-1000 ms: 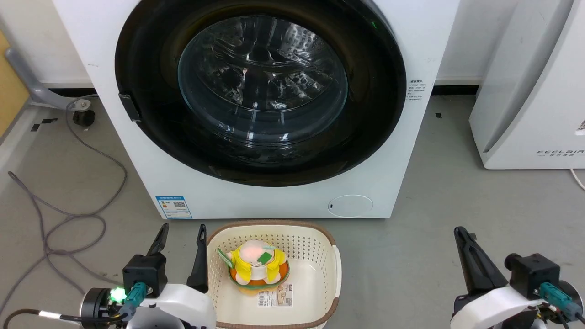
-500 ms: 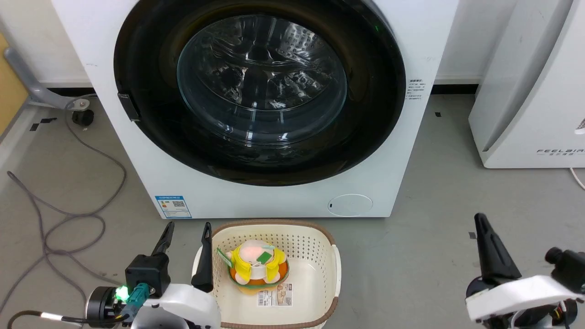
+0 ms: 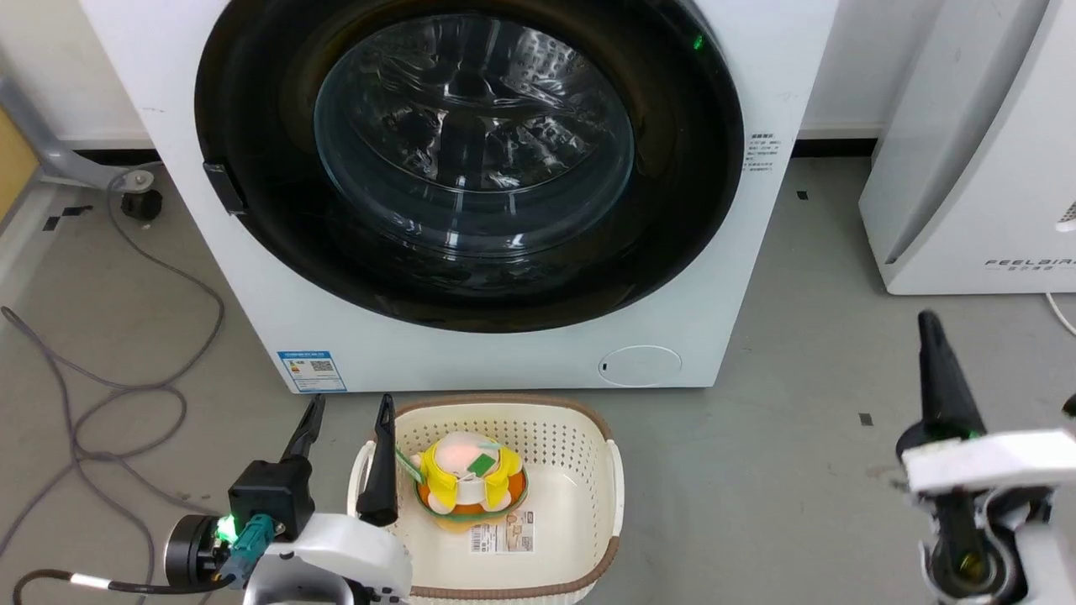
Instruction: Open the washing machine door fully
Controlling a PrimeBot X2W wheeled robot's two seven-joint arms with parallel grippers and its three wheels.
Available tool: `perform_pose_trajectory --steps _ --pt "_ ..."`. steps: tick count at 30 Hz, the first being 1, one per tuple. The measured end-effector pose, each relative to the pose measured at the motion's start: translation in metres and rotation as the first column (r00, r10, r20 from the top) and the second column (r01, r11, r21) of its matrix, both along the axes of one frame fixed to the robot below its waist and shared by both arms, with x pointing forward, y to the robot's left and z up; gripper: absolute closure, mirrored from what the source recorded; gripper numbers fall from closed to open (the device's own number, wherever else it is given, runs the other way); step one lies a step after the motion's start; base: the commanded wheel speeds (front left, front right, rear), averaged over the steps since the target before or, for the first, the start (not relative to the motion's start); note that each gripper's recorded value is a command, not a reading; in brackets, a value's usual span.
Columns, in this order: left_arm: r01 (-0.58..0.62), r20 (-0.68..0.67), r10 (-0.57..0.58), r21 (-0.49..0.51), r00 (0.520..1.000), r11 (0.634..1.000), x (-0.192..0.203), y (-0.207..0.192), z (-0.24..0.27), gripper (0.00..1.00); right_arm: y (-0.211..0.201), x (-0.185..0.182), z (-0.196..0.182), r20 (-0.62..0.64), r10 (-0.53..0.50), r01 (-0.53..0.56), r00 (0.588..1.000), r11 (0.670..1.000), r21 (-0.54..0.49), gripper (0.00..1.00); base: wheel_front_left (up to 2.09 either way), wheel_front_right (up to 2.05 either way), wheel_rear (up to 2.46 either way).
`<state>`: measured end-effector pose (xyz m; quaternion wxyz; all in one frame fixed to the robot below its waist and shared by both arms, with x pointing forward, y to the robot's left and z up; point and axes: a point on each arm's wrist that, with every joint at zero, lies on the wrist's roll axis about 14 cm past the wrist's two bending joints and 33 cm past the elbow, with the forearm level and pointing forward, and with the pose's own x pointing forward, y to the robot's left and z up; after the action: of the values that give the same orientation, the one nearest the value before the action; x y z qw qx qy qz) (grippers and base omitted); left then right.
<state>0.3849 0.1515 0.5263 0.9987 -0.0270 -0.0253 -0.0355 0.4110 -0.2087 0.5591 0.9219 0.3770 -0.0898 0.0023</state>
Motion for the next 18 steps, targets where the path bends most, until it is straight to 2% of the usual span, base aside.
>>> perform_pose_trajectory --steps 7,12,18 --pt "0.012 0.007 -0.012 -0.008 1.000 1.000 0.008 -0.004 0.000 0.00 -0.015 0.034 0.019 0.040 -0.010 0.006 0.999 0.997 0.083 1.00 0.00 0.00 0.00" --pt "0.022 0.019 -0.022 -0.016 1.000 1.000 0.015 -0.006 0.002 0.00 -0.016 0.059 0.035 0.066 0.009 -0.015 0.998 0.995 0.101 1.00 0.00 0.00 0.00" --pt "0.017 0.036 -0.017 -0.022 0.999 1.000 0.027 -0.004 0.003 0.00 -0.010 0.107 0.058 0.079 0.067 -0.076 0.995 0.991 0.107 1.00 0.00 0.00 0.00"
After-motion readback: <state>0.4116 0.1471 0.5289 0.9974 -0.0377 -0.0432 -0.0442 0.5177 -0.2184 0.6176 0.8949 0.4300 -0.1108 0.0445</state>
